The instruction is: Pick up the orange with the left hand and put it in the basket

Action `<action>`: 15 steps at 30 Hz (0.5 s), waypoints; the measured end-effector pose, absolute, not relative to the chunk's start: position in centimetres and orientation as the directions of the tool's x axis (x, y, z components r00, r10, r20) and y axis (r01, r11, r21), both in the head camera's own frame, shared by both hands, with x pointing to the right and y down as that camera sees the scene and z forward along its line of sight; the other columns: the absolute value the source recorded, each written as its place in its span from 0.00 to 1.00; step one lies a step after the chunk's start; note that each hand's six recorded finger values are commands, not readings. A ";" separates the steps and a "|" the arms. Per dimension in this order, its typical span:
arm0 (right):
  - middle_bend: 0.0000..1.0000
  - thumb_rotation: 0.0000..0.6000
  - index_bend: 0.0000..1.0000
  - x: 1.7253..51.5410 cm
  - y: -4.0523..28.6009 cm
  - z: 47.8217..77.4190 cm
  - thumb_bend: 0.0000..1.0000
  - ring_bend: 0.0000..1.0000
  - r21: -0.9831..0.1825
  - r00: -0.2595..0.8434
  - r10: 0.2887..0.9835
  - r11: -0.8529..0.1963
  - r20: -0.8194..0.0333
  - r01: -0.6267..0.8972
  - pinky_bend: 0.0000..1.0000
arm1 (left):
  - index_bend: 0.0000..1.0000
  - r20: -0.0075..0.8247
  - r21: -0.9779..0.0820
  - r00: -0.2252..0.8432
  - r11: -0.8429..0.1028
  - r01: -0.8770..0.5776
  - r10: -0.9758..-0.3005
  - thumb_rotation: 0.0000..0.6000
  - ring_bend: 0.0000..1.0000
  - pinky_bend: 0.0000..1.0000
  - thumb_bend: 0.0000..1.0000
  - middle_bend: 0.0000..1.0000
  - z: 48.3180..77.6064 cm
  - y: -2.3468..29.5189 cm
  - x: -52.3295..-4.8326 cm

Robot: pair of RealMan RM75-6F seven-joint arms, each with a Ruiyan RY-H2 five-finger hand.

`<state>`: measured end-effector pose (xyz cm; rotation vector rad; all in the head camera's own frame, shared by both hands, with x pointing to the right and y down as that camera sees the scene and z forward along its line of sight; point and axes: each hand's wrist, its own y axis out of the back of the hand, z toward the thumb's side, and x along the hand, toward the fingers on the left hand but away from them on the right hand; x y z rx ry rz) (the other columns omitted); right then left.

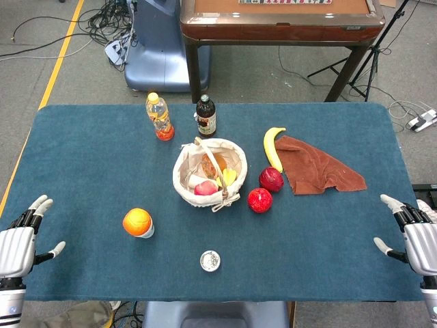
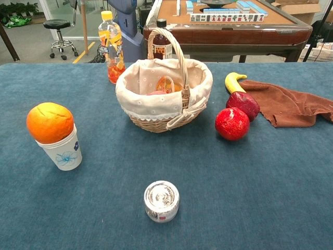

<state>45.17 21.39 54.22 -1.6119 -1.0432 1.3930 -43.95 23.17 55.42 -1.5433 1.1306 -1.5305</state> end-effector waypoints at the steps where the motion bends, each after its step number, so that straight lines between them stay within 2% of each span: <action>1: 0.22 1.00 0.15 45.2 21.4 54.2 0.16 0.20 -0.916 0.075 0.922 -0.387 -0.381 0.105 0.31 | 0.17 0.404 -0.912 -0.068 -0.395 -0.116 -0.912 1.00 0.22 0.32 0.17 0.10 55.4 23.2 -44.0; 7: 0.22 1.00 0.15 45.2 21.4 54.1 0.16 0.20 -0.915 0.075 0.920 -0.391 -0.385 0.103 0.31 | 0.17 0.421 -0.904 -0.069 -0.412 -0.112 -0.904 1.00 0.22 0.32 0.17 0.10 55.8 23.4 -44.0; 15: 0.22 1.00 0.15 45.3 20.8 53.2 0.16 0.20 -0.930 0.077 0.935 -0.352 -0.345 0.103 0.31 | 0.17 0.415 -0.906 -0.034 -0.409 -0.111 -0.909 1.00 0.22 0.32 0.17 0.10 55.7 22.9 -43.5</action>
